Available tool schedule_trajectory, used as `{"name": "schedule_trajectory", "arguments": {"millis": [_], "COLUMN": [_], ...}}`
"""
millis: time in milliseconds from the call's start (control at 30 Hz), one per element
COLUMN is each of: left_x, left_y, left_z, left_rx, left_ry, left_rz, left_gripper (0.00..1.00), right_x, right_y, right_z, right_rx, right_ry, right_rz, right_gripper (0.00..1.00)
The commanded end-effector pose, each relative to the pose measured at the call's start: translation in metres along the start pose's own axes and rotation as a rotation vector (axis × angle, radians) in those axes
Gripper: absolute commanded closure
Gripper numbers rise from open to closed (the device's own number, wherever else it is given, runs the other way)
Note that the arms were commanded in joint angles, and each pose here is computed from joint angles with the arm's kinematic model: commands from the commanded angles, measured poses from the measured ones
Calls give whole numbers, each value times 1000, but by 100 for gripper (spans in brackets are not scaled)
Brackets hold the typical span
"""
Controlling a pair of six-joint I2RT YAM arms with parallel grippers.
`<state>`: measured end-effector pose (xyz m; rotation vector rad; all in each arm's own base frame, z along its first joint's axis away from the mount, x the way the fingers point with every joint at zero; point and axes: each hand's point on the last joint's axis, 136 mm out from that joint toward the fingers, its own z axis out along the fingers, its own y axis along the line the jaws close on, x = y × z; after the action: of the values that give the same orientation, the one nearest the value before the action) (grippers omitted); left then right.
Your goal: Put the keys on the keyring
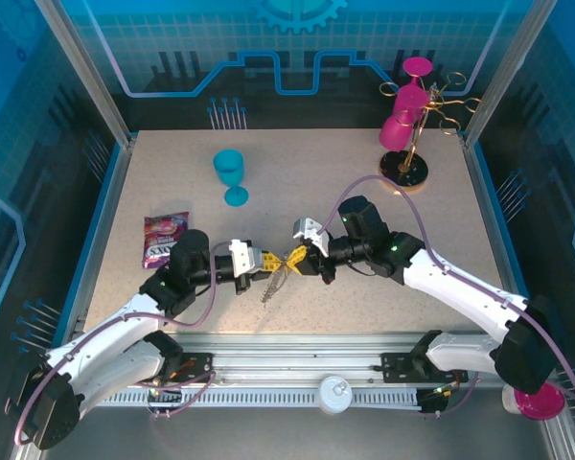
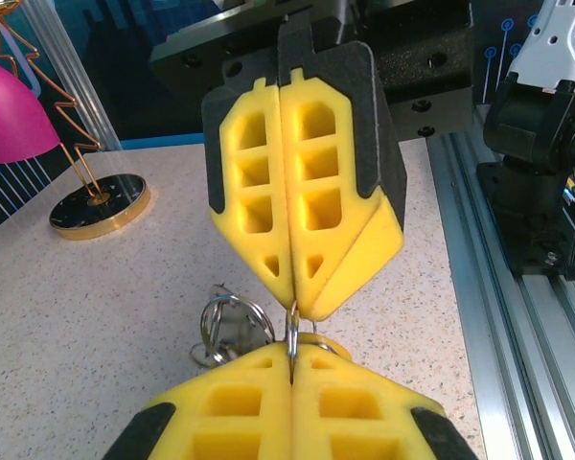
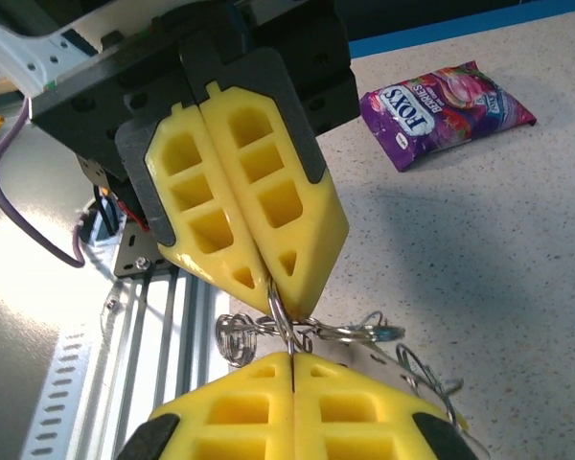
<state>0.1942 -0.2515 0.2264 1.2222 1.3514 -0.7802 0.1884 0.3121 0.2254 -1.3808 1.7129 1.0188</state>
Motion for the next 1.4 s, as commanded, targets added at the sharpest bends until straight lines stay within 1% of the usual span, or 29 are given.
{"name": "schedule_trajectory", "arguments": {"millis": [0,167,300,400,467,533,633,733,1000,1167,1367], "left_x": [-13,-18,-20,-19,-19,-18,-18,-18,-19,-20,-18], "left_y": [-6,-10,-11,-10,-9,-9,-8,-8,-7,-6,-5], "left_z": [-3,-4,-5,-4,-4,-4,-3,-3,-3,-3,-3], "left_rx": [17,36,38,31,26,27,28,25,17,15,12], "left_ry": [-61,-93,-107,-103,-103,-101,-102,-103,-106,-112,-105], "left_rz": [40,56,58,55,57,54,50,48,48,47,40], "left_gripper": [100,100,100,100,100,100,100,100,100,100,100], "right_x": [3,8,0,-6,-8,-8,-9,-12,-15,-18,-23], "right_y": [-4,-7,-5,-6,-5,-1,2,5,4,5,5], "right_z": [1,9,14,11,7,3,-1,0,6,10,8], "right_rx": [11,-12,-42,-32,-22,-21,-16,-29,-52,-61,-62], "right_ry": [18,40,11,-16,-35,-46,-57,-67,-68,-71,-81], "right_rz": [10,35,33,17,-4,-50,-101,-123,-130,-136,-151], "right_gripper": [100,100,100,92,85,79,76,76,78,83,100]}}
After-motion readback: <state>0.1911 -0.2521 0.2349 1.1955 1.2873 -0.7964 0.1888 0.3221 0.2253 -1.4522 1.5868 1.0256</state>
